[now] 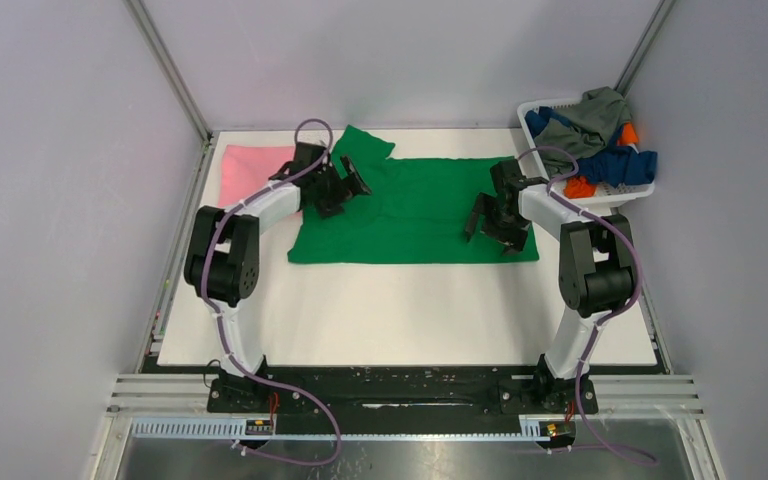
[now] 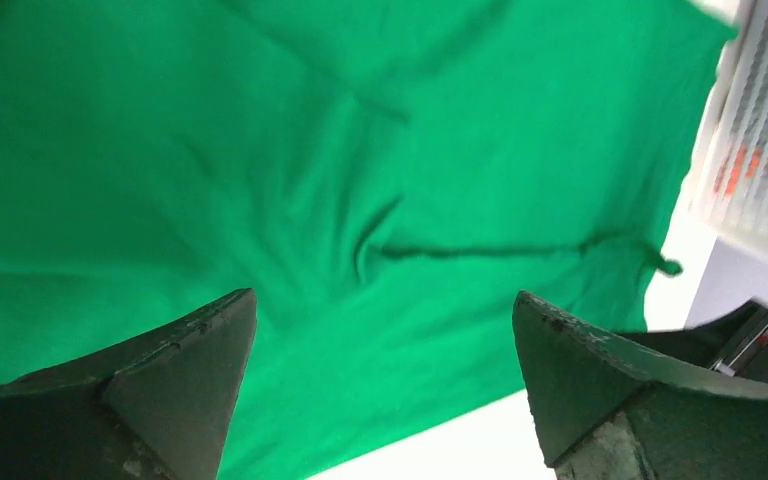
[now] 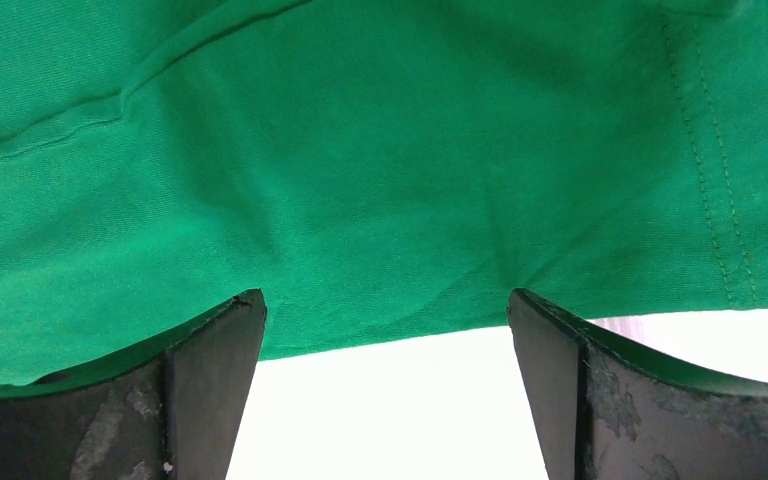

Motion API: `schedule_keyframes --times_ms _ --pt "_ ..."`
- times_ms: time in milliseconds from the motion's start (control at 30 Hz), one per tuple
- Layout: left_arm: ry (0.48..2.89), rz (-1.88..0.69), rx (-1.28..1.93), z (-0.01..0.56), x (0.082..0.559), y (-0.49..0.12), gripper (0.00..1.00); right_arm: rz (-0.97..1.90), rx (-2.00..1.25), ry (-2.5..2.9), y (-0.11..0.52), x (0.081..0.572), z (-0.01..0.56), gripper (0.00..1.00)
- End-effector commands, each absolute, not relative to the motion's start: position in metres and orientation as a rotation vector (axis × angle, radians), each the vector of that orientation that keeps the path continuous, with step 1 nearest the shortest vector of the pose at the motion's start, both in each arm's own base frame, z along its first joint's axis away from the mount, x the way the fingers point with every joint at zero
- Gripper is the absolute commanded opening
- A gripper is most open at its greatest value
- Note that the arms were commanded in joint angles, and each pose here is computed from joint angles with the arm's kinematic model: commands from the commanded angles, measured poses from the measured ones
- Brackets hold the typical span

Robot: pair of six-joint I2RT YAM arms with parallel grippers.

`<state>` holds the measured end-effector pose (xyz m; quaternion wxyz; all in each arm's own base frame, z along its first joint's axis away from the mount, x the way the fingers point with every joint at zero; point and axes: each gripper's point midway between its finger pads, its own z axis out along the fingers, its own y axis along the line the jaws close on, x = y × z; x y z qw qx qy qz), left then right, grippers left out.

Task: Fold and stack the t-shirts
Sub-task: Fold the flattened tshirt in 1/3 of the way

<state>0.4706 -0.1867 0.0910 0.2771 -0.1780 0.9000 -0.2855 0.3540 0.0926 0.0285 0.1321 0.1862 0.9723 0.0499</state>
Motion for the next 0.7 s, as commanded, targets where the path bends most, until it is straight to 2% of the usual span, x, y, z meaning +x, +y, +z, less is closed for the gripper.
schedule_keyframes --times_ms 0,233,400,467,667 --pt "2.480 -0.878 -0.489 0.072 0.442 -0.206 0.99 0.139 0.519 2.843 0.092 0.346 0.031 1.00" --pt "2.611 -0.810 -0.544 0.033 0.382 -0.202 0.99 0.080 0.563 2.928 0.072 0.306 0.024 1.00" --pt "2.641 -0.759 -0.530 0.027 0.344 -0.205 0.99 0.099 0.549 2.951 0.057 0.277 0.023 1.00" --pt "2.636 -0.761 -0.523 0.026 0.337 -0.207 0.99 0.137 0.479 2.904 0.059 0.289 0.037 1.00" --pt "2.613 -0.718 -0.516 0.028 0.343 -0.204 0.99 0.440 0.320 2.698 0.098 0.368 0.074 0.99"
